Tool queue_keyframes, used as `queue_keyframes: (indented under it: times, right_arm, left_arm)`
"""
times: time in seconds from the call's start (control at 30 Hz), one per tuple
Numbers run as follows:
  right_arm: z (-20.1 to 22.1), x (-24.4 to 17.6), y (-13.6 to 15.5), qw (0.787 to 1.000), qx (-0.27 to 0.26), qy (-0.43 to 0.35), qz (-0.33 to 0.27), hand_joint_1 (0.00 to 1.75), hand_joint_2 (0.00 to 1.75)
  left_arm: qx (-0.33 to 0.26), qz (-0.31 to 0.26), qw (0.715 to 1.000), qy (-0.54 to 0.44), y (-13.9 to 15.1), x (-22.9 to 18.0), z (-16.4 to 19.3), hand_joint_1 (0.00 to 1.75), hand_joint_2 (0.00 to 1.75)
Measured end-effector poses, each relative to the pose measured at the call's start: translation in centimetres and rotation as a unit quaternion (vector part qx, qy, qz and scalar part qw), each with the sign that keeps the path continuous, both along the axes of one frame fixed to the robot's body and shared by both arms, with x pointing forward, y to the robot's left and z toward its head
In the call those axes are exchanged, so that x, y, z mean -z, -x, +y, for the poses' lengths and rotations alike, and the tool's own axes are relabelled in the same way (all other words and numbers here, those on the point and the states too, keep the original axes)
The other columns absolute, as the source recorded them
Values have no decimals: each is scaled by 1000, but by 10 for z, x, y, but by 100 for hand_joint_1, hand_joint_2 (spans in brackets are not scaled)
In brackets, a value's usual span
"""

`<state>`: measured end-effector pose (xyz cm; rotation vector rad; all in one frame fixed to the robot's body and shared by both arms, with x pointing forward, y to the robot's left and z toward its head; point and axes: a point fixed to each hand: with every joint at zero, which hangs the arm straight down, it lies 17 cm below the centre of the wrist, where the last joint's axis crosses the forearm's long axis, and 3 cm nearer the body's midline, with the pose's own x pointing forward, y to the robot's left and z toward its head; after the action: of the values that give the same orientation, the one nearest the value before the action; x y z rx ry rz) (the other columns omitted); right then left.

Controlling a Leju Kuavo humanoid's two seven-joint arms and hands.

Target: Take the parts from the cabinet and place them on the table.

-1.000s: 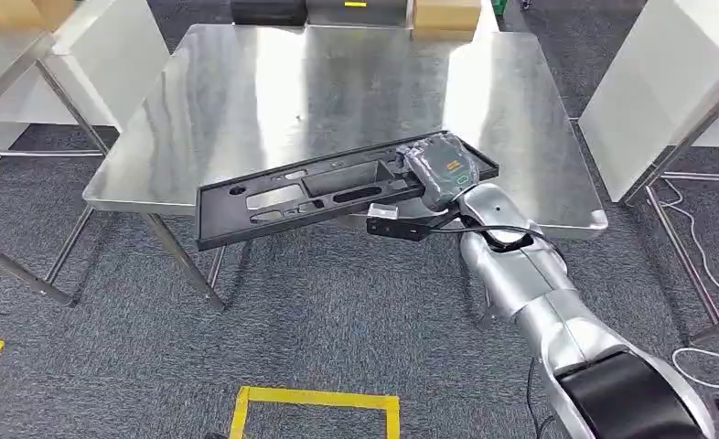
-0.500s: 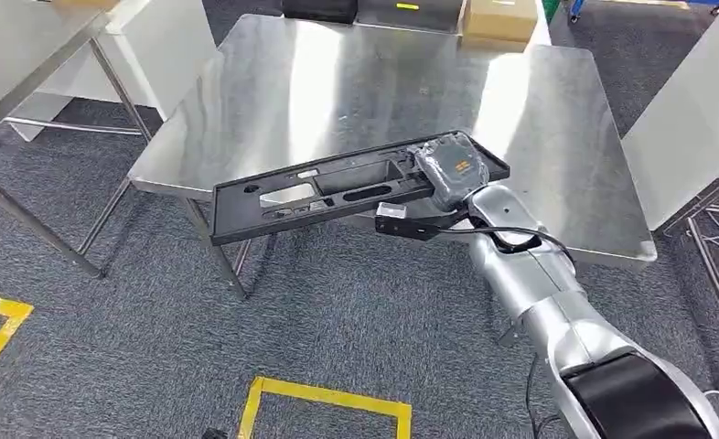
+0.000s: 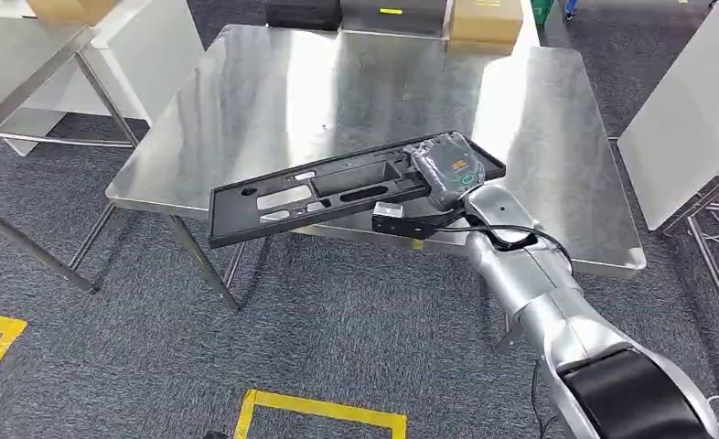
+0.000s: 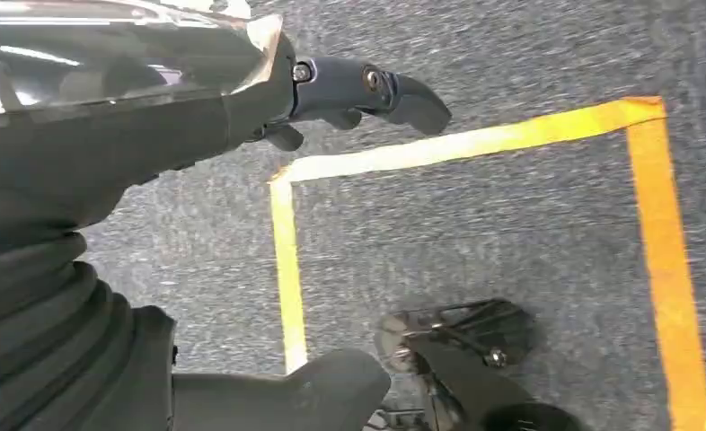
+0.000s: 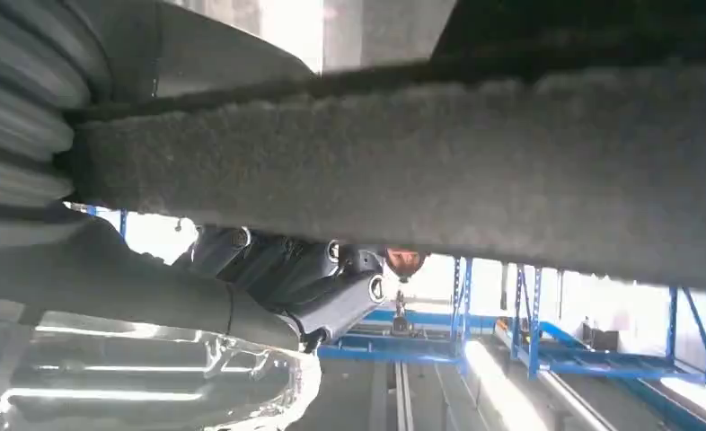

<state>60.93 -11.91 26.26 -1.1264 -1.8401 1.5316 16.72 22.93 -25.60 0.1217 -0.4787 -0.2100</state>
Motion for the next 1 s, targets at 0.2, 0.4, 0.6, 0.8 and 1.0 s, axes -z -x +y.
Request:
queue_keyframes:
  times: [0.2, 0.4, 0.6, 0.8, 1.0]
  right_arm:
    - [-2, -1, -1, 1000, 2, 2, -2, 171, 175]
    - [-8, 8, -1, 1000, 6, 5, 6, 171, 175]
    - [-13, 11, -2, 1000, 11, 8, 8, 171, 175]
    - [-15, 12, -2, 1000, 13, 7, 7, 171, 175]
    - [-19, 12, -4, 1000, 23, 14, 2, 171, 175]
  left_arm:
    - [-2, -2, 1000, 1, 0, 0, 0, 0, 175]
    - [-2, -2, 1000, 2, -1, -1, -1, 0, 175]
    - [1, -59, 998, 2, -17, -10, -2, 0, 175]
    - [0, -94, 995, -11, -27, -17, 1, 0, 175]
    - [3, -126, 992, -30, -36, -24, 4, 0, 175]
